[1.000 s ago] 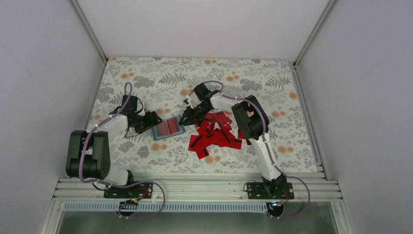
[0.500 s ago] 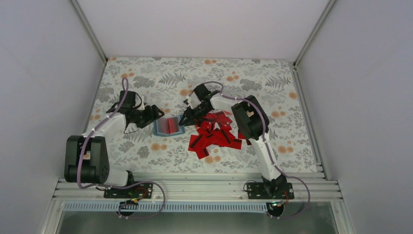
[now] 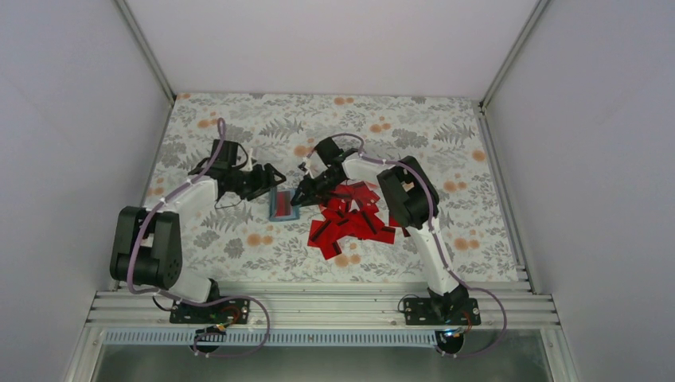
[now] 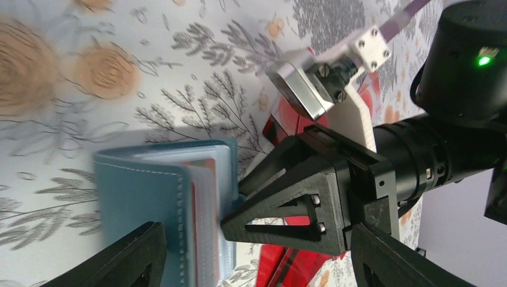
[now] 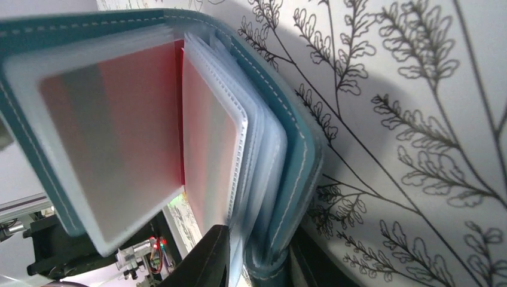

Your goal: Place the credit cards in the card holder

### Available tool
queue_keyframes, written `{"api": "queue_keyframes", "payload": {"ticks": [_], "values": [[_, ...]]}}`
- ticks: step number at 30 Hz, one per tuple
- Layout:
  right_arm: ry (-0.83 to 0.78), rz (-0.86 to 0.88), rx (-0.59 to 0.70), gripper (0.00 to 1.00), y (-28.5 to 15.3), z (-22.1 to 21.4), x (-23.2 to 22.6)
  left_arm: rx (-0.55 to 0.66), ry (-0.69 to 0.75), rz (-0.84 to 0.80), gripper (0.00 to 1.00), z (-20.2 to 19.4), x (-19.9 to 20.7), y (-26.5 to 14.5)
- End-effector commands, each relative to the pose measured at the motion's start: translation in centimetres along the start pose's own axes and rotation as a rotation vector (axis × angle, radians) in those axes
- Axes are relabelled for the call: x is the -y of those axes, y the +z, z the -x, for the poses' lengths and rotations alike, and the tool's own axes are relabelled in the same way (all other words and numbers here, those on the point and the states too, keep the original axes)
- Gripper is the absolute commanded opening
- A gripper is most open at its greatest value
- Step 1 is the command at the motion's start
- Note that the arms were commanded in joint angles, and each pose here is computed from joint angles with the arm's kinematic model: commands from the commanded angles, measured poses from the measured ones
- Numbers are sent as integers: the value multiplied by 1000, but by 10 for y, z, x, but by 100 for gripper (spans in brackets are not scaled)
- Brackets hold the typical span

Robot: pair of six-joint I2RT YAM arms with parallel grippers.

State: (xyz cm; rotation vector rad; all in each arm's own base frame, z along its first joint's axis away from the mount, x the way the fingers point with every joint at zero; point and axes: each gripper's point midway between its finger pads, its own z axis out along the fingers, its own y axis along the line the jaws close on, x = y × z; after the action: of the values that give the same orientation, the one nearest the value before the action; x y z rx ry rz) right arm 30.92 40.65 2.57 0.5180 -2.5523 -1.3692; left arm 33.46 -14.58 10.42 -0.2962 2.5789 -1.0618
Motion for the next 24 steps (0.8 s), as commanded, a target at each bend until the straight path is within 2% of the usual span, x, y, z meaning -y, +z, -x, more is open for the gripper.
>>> {"api": "queue_keyframes", "payload": {"ticks": [1,7,16,20,24], "values": [[6,-13,-15,23,14,-5,9,-50,3,-32,77,-6,13,18],[-32,-50,20,25,-1,0,1,-99,13,-21,77,-15,7,39],[-113,-168,68,41,-41,-7,2,-152,35,48,76,-24,-19,63],[-230,-206,76,44,-58,-12,-4,-184,85,85,75,-21,-23,71],[-367,-315,128,47,-68,-6,-3,-213,150,168,72,-13,-31,72]]}}
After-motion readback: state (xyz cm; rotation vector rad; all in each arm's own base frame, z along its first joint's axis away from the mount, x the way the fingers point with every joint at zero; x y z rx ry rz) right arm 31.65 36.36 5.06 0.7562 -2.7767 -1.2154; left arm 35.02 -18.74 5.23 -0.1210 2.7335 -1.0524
